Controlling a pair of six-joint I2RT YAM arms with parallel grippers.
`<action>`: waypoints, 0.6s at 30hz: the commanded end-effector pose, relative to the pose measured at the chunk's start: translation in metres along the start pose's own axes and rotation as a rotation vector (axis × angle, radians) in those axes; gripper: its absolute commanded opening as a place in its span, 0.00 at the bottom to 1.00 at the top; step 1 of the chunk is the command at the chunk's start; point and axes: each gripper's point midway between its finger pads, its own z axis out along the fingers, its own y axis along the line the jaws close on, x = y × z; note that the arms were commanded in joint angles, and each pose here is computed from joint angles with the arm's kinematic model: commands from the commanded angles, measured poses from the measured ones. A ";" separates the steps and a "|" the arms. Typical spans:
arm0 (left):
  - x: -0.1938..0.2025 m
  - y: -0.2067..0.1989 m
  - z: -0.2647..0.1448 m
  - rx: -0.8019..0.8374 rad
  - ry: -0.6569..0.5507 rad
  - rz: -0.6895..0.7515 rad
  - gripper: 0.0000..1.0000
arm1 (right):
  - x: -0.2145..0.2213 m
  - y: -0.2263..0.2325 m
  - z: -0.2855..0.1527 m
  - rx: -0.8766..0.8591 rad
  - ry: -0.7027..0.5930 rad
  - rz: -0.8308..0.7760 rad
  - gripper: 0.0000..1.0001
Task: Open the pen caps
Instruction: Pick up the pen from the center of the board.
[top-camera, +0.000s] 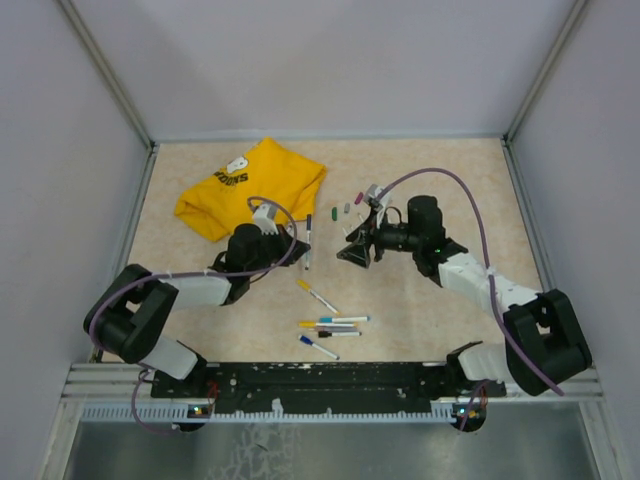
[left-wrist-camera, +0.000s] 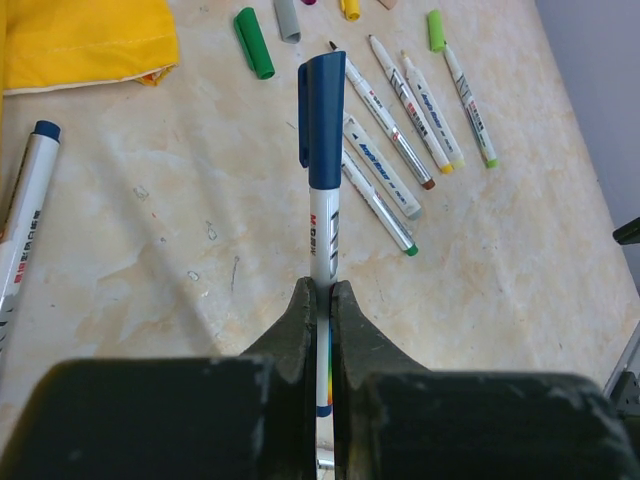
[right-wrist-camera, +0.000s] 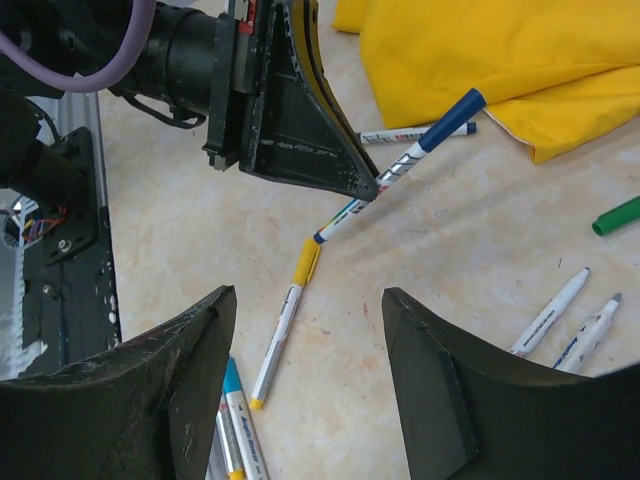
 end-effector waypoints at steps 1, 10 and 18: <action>-0.015 -0.012 -0.003 0.055 -0.063 -0.018 0.00 | -0.011 0.007 0.004 -0.037 -0.058 -0.037 0.61; -0.009 -0.003 -0.002 0.032 -0.069 -0.018 0.00 | -0.002 0.002 0.010 -0.038 -0.044 -0.001 0.61; -0.009 -0.006 -0.002 0.043 -0.064 -0.008 0.00 | 0.003 0.000 0.012 -0.038 -0.042 0.035 0.61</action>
